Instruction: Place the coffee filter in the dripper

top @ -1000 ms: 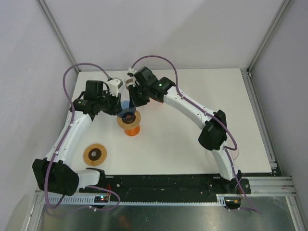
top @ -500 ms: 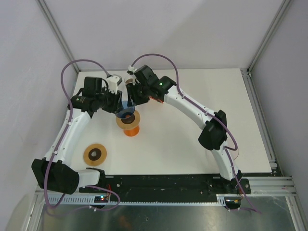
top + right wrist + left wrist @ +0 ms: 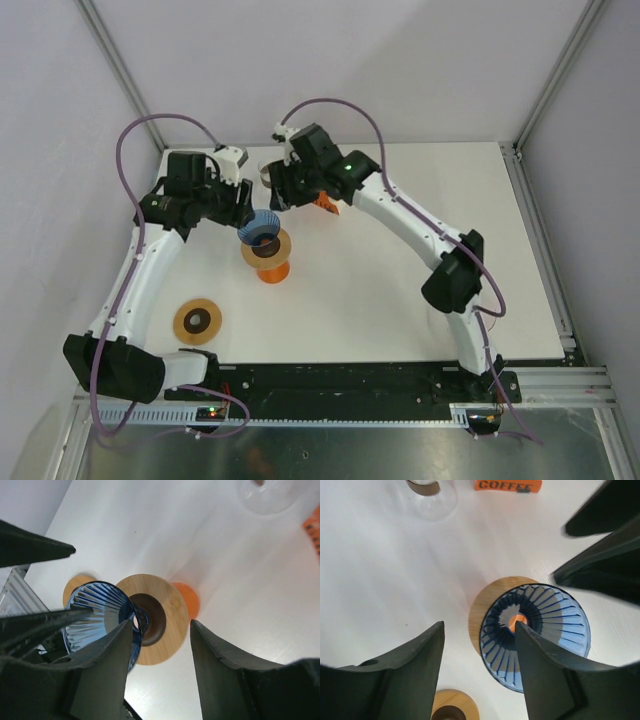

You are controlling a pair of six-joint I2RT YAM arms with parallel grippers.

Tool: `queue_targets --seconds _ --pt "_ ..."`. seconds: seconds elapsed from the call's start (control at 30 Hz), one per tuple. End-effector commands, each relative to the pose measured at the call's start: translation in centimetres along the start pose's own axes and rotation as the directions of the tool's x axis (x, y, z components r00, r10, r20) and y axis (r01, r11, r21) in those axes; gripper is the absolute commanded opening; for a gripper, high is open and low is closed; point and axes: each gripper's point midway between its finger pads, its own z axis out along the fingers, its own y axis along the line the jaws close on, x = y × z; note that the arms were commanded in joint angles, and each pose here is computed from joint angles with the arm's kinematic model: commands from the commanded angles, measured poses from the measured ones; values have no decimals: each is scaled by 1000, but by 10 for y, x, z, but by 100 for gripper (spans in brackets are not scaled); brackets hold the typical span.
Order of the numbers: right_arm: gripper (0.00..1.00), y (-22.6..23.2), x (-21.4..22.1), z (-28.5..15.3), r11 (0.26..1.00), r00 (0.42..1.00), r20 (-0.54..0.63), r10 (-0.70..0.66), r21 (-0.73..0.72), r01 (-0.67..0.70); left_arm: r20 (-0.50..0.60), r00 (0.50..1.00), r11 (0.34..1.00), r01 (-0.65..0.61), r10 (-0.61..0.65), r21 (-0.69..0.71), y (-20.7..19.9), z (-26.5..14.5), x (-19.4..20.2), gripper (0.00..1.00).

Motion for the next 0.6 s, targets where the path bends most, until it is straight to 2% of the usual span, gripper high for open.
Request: queue_targets --seconds 0.0,0.17,0.3,0.43,0.57 --pt "55 -9 -68 -84 993 961 251 -115 50 106 98 995 996 -4 13 -90 20 -26 -31 65" --pt "55 -72 -72 -101 978 917 349 -194 145 152 113 993 990 48 -33 -135 45 -30 -33 71" --pt "51 -130 -64 -93 967 894 382 -234 188 172 109 992 986 74 -58 -150 58 -23 -27 72" --pt "49 -177 -56 -72 957 896 360 -262 214 194 87 994 984 73 -60 -160 65 -11 -18 72" --pt "42 -204 -49 -39 935 893 300 -336 221 277 73 996 976 69 -55 -204 75 -6 -11 72"
